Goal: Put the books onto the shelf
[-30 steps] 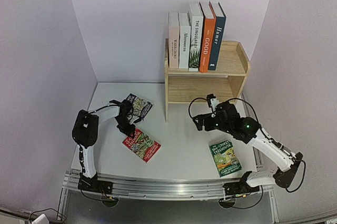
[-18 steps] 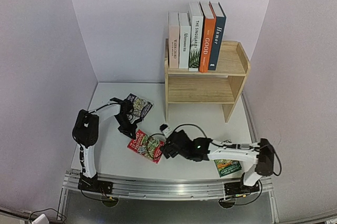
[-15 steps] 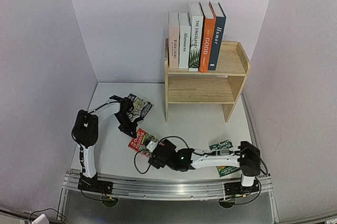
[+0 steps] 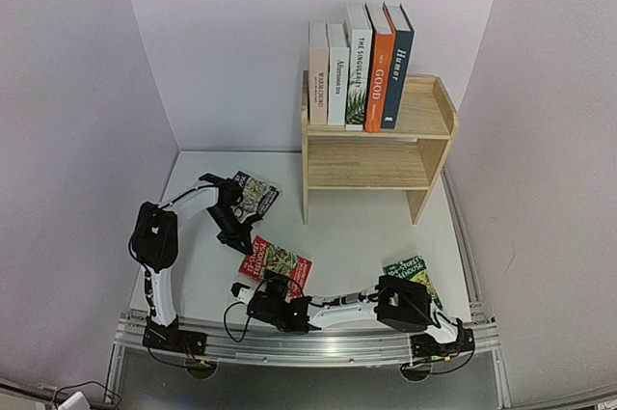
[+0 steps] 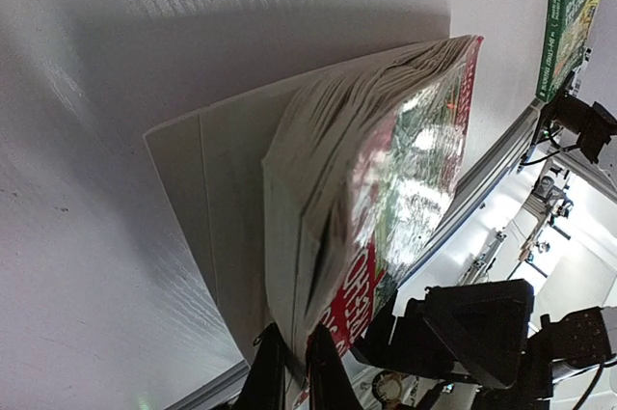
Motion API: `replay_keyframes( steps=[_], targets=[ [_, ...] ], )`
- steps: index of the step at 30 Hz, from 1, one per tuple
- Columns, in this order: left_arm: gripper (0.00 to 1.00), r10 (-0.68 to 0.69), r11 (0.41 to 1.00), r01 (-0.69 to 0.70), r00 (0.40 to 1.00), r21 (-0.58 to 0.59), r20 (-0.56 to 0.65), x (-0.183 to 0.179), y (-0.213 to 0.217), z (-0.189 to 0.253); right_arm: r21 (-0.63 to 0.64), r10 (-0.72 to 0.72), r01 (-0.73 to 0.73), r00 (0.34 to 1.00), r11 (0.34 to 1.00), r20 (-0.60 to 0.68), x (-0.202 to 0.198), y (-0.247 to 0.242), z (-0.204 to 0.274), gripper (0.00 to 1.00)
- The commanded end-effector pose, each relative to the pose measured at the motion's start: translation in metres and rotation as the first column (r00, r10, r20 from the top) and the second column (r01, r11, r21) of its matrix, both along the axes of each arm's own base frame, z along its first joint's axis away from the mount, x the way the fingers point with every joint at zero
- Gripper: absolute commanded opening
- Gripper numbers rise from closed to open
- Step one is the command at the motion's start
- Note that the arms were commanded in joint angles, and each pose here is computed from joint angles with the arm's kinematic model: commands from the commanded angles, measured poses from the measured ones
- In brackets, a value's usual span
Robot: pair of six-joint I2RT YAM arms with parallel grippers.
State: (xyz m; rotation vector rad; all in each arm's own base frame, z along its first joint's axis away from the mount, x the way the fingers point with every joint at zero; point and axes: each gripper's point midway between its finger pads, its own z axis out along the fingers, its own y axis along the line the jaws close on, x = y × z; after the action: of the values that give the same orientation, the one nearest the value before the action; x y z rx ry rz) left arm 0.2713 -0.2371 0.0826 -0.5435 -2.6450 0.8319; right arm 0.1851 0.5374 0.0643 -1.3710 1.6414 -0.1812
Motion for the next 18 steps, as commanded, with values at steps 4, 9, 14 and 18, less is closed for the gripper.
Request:
replay_keyframes(
  steps=[4, 9, 14, 18],
  targets=[
    [0.0, 0.021, 0.999, -0.022, 1.0, -0.042, -0.014, -0.009, -0.002, 0.024, -0.065, -0.141, 0.158, 0.968, 0.985, 0.208, 0.031, -0.017, 0.004, 0.61],
    [0.0, 0.025, 0.999, -0.025, 1.0, -0.044, -0.01, -0.009, -0.001, 0.025, -0.094, -0.182, 0.214, 0.945, 0.972, 0.27, 0.04, -0.031, 0.008, 0.2],
    [0.04, 0.003, 0.998, -0.002, 1.0, -0.058, 0.021, -0.008, 0.0, 0.03, -0.124, -0.152, 0.198, 0.94, 0.972, 0.305, 0.042, -0.037, 0.035, 0.0],
    [0.98, -0.017, 0.998, 0.027, 0.984, -0.051, 0.175, 0.015, 0.004, 0.06, -0.137, -0.065, 0.109, 0.954, 0.984, 0.293, 0.033, -0.052, 0.078, 0.0]
  ],
)
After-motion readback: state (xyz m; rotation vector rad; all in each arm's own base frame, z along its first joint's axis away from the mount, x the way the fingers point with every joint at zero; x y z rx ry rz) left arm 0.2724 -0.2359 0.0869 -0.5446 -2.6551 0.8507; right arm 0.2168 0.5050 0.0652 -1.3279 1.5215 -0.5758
